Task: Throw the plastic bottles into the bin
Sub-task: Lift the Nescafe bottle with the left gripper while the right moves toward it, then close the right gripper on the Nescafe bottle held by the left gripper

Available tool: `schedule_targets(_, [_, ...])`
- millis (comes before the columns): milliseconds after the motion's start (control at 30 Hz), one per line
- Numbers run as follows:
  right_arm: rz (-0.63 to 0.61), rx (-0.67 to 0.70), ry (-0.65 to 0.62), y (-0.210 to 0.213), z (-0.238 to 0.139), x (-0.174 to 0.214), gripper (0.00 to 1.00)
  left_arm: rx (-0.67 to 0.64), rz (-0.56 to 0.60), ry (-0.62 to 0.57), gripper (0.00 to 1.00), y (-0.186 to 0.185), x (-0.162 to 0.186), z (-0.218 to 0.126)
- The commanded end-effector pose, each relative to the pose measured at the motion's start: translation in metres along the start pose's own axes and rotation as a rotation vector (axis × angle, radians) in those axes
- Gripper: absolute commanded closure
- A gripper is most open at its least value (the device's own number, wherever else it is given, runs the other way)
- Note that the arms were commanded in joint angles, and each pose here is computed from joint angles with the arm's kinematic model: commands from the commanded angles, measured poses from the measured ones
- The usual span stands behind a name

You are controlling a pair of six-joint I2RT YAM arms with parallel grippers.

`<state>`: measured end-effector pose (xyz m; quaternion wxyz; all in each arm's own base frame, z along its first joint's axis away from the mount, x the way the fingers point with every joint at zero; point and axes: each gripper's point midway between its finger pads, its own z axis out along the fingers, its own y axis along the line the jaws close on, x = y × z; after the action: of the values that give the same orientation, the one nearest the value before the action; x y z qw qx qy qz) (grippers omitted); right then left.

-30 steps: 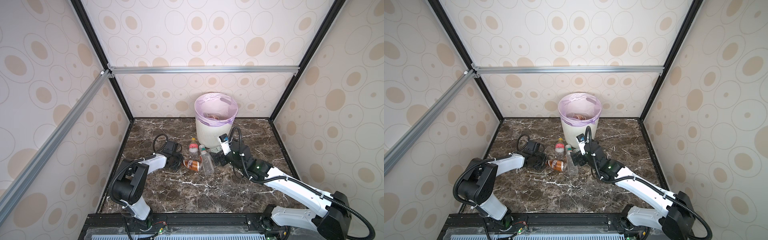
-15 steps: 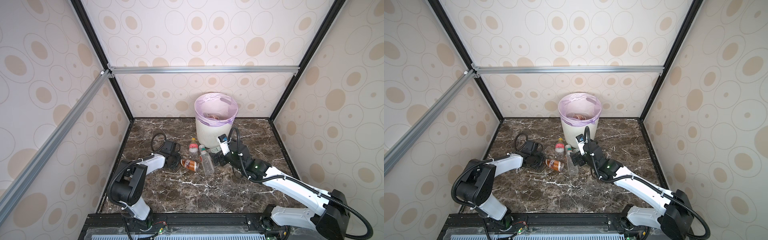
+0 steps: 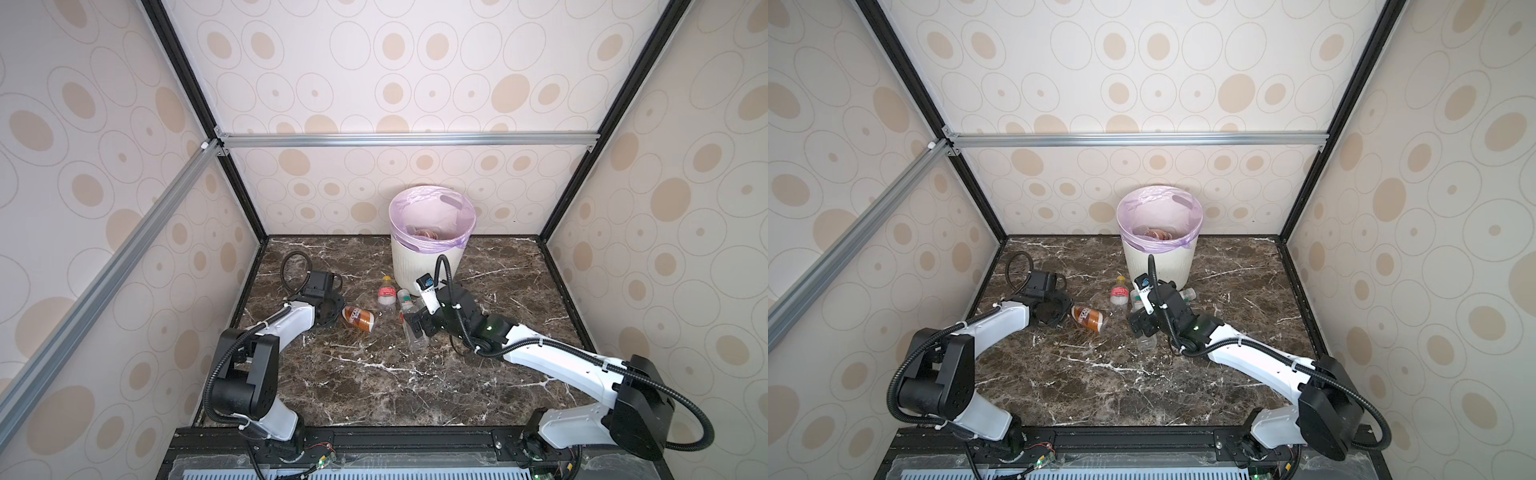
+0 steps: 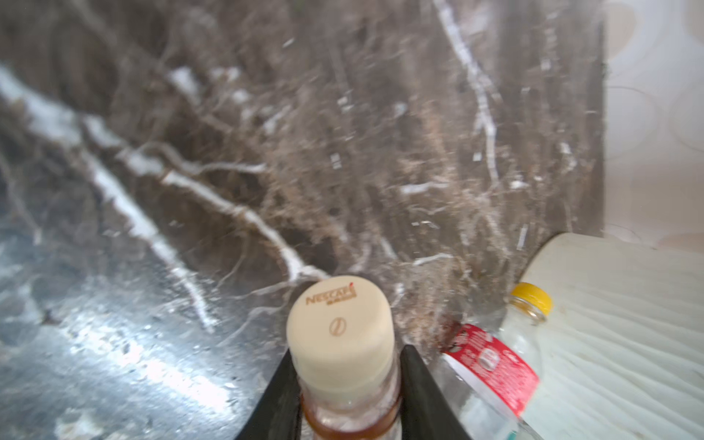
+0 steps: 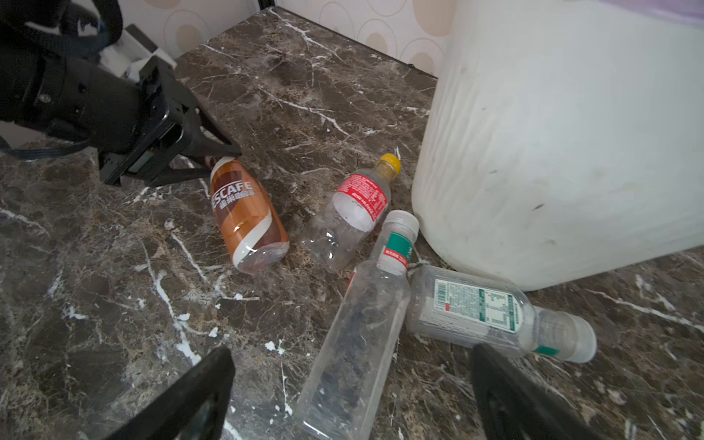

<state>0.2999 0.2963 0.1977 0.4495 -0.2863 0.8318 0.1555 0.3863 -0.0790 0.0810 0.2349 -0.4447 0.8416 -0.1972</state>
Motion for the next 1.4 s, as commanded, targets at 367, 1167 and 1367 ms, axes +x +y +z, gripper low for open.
schedule_targets(367, [0.001, -0.139, -0.059, 0.038, 0.037, -0.053, 0.01, 0.296, 0.373, -0.178, 0.65, -0.1, -0.038, -0.075])
schedule_targets(1167, [0.028, -0.264, -0.016, 0.074, 0.13, -0.084, 0.05, 0.491, 0.455, -0.132, 0.64, -0.127, -0.018, -0.107])
schedule_targets(1367, [0.041, -0.287, -0.012, 0.078, 0.138, -0.086, 0.2, 0.478, 0.45, -0.133, 0.64, -0.122, -0.018, -0.106])
